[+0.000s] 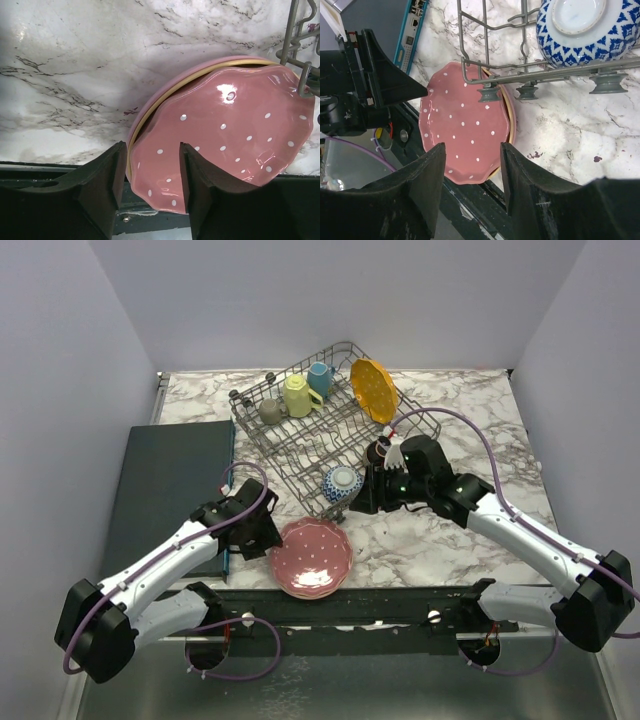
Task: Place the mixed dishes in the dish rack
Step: Pick up the plate from the corner of the board.
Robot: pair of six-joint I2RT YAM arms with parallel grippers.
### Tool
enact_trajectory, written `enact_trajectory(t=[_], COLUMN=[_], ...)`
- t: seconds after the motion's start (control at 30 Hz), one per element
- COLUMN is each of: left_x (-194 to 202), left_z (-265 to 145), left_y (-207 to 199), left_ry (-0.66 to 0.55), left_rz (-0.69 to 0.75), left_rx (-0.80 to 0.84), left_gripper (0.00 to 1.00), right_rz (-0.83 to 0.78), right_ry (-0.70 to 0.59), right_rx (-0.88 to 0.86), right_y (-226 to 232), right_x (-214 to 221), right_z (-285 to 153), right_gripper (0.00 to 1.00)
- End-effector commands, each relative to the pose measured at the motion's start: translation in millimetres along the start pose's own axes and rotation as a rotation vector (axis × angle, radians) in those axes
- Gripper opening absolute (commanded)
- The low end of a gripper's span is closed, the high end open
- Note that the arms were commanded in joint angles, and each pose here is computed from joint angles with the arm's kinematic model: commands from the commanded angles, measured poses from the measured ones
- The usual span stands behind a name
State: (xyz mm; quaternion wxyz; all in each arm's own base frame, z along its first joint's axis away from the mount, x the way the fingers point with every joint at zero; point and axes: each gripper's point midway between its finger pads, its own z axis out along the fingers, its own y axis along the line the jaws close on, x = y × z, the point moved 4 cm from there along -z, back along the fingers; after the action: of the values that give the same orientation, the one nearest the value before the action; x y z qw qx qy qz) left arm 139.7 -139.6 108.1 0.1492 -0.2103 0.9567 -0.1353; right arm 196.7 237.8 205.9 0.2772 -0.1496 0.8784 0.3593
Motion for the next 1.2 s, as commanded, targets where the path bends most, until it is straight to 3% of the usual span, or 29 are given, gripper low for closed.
enact_trajectory(t=[0.0, 0.43, 0.77, 0.83, 1.03, 1.17], left_x=[6.4, 12.2, 14.7, 12.1, 1.1, -3.3], left_z=[6.4, 11.7, 14.3, 10.6, -3.0, -1.9], left_y=[-2.1, -2.1, -2.8, -6.2, -8.8, -0.7], left_ry=[0.024, 0.042, 0.043, 0.028, -0.033, -0.07], left_rz=[0.0, 0.019, 0.037, 0.041, 0.03, 0.024], left_rx=[0.013, 0.015, 0.01, 0.026, 0.018, -0.032], left_gripper=[0.49, 0.33, 0.28, 0.28, 0.42, 0.43], right_rz=[0.0, 0.018, 0.033, 0.035, 0.037, 0.039], right_ry=[-0.003, 0.013, 0.024, 0.027, 0.024, 0.025], right_rx=[-0.015, -0.015, -0.012, -0.01, -0.013, -0.015], right_y=[1.5, -1.6, -3.9, -4.5, -3.3, -2.7], right_x=[2.6, 11.3, 18.5, 20.1, 20.5, 20.8], right_z=[3.0, 6.6, 8.0, 8.4, 7.2, 7.8], right_gripper=[0.52, 0.51, 0.51, 0.51, 0.51, 0.51])
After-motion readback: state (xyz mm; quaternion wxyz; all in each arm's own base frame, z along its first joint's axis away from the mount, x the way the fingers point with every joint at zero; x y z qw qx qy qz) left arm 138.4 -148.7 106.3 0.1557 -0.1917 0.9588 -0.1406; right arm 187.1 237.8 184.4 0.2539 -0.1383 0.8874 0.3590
